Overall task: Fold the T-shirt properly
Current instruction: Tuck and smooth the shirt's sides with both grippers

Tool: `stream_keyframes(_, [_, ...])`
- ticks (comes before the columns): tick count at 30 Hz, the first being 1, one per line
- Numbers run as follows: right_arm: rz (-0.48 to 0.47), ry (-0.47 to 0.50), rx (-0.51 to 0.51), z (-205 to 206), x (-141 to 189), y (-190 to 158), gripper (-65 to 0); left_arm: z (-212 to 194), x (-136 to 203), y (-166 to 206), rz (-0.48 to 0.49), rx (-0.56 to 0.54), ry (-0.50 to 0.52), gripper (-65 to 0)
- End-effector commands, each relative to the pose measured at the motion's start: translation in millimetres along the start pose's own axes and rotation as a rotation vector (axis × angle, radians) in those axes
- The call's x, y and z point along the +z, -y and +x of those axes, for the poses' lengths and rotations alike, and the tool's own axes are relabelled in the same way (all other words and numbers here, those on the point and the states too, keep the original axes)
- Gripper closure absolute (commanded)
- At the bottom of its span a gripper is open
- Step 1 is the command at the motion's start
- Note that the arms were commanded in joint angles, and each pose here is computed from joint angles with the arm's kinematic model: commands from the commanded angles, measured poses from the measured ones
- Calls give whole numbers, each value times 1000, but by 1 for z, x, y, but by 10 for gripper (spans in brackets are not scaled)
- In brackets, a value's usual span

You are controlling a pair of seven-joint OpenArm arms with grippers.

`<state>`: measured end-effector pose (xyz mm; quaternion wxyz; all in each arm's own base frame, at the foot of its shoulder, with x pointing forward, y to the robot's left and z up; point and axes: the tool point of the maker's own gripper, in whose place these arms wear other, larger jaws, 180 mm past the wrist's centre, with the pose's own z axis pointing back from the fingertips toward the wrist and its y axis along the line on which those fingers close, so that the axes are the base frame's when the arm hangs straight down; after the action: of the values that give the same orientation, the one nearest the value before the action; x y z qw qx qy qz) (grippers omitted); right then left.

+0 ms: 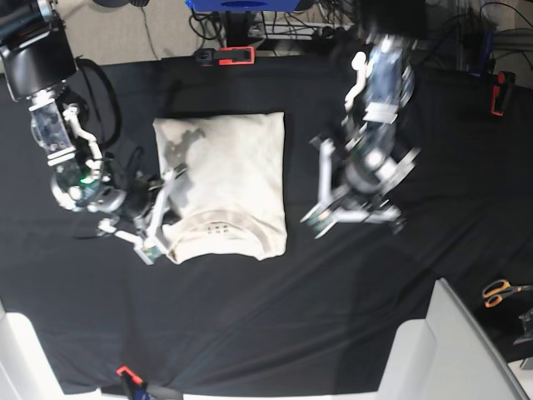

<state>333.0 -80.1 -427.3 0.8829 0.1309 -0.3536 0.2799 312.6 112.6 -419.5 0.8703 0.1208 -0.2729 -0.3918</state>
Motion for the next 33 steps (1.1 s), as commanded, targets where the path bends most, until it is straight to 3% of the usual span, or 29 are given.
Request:
stream_keyframes(1, [-9,38,-1,10,5,5,0,17,-2,-6,8,-3,23,0])
stream_keyframes(14, [-81,-36,-64,-41,28,32,0,79,-46,5,-116,-6,111,0])
stream_keyframes(21, [-101,-17,-71,-41,39,36,0,115,-49,11,-216,97,225,0])
stream_keyframes(33, [-103,-20,-74,-43,39,35,0,129,-72,11,-257,158,260,0])
